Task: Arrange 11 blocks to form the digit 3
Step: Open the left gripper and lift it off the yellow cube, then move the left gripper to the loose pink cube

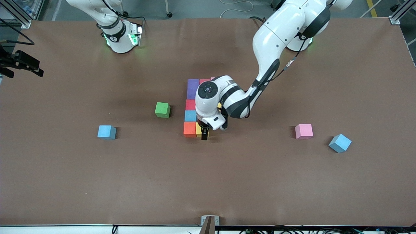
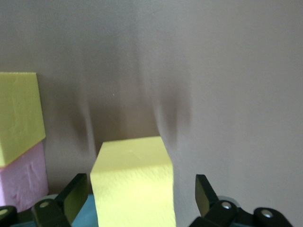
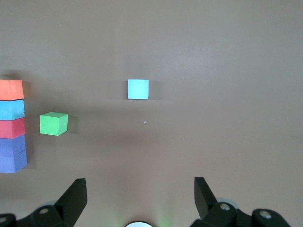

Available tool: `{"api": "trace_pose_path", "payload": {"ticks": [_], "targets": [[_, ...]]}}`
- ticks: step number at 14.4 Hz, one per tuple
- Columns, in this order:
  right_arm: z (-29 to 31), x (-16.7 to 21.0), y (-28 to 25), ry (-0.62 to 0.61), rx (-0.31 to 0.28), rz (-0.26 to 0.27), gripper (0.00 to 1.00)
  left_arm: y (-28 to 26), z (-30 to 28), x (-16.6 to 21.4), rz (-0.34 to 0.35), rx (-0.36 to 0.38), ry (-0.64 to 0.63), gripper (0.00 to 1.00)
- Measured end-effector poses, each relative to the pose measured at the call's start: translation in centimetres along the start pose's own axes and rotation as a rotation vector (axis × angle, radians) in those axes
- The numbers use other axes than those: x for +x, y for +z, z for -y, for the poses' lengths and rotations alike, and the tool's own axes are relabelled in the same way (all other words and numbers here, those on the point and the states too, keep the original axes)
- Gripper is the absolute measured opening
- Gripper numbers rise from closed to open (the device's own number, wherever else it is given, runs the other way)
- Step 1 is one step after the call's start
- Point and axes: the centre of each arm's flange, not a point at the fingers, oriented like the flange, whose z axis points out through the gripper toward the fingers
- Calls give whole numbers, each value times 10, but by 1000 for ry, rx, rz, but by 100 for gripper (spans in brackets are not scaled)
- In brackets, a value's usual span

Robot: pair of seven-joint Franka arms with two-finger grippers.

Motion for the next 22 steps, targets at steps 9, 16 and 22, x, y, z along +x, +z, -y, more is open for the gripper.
{"api": "trace_pose_path", "payload": {"ticks": [9,16,22], "targets": [[6,0,-22,-11,-6,-46,100,-135,-40,59,-104,-30,185,100],[5,-3,-13,-9,-1,0,100,-142,-52,226,-203,100,434,100],[4,-2,-1,-8,2,26,100,-115,-61,357,-174,249,702,100]]}}
